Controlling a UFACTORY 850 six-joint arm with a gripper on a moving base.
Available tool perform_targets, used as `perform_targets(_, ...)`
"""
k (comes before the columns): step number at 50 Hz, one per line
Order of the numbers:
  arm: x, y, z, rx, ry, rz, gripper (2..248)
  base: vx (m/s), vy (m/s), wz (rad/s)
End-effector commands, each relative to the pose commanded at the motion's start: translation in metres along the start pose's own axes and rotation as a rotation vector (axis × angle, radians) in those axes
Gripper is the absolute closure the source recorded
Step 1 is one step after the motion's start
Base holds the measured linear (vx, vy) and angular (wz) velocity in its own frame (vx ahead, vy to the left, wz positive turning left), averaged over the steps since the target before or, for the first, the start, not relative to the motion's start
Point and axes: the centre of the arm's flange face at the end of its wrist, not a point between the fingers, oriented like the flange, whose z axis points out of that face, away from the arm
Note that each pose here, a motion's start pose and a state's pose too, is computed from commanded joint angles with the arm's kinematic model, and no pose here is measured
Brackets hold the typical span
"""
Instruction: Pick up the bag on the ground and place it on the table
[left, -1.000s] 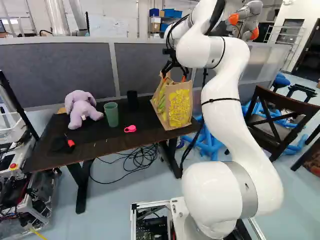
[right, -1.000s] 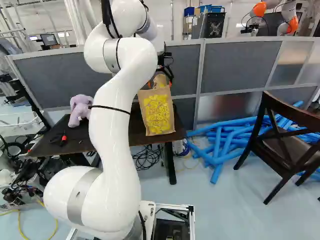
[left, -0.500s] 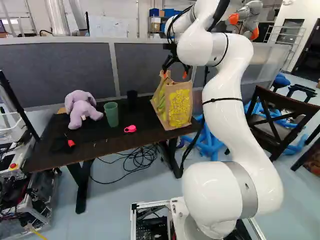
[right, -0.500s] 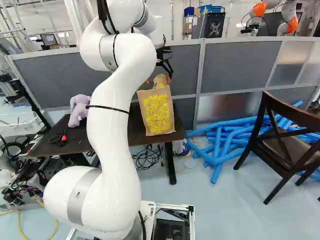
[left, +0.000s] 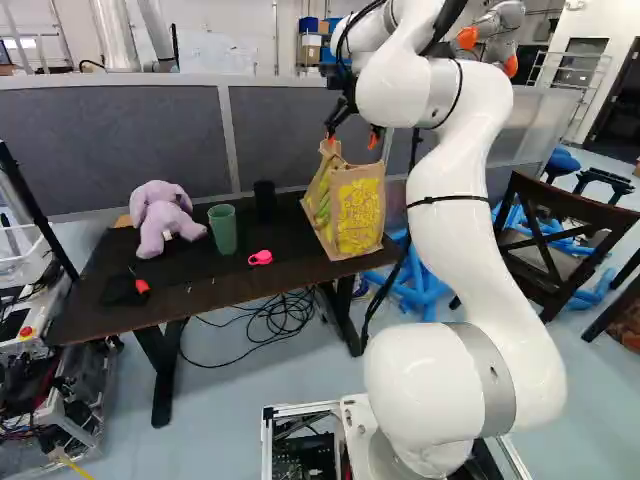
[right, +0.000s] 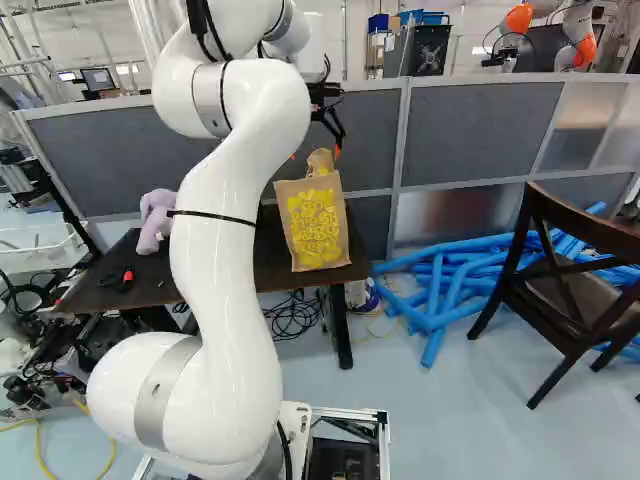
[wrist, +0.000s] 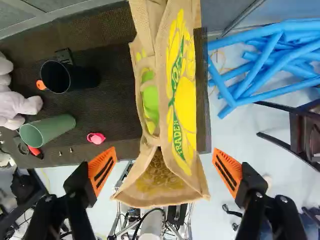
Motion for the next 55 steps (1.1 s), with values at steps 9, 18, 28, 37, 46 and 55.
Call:
perform_targets(9,-0.005,-0.001,-0.014,-0.001,0.008,-0.001,3,0.000,0.000,0.000)
perform_targets(18,-0.007,-0.002,-0.020,-0.002,0.016,-0.002,3,0.000,0.000,0.000)
perform_targets(28,-0.007,-0.002,-0.020,-0.002,0.016,-0.002,3,0.000,0.000,0.000)
perform_targets(37,-0.007,-0.002,-0.020,-0.002,0.016,-0.002,3,0.000,0.000,0.000)
perform_targets(46,-0.007,-0.002,-0.020,-0.002,0.016,-0.002,3,0.000,0.000,0.000)
perform_targets(55,-0.007,-0.002,-0.020,-0.002,0.016,-0.002,3,-0.003,0.000,0.001)
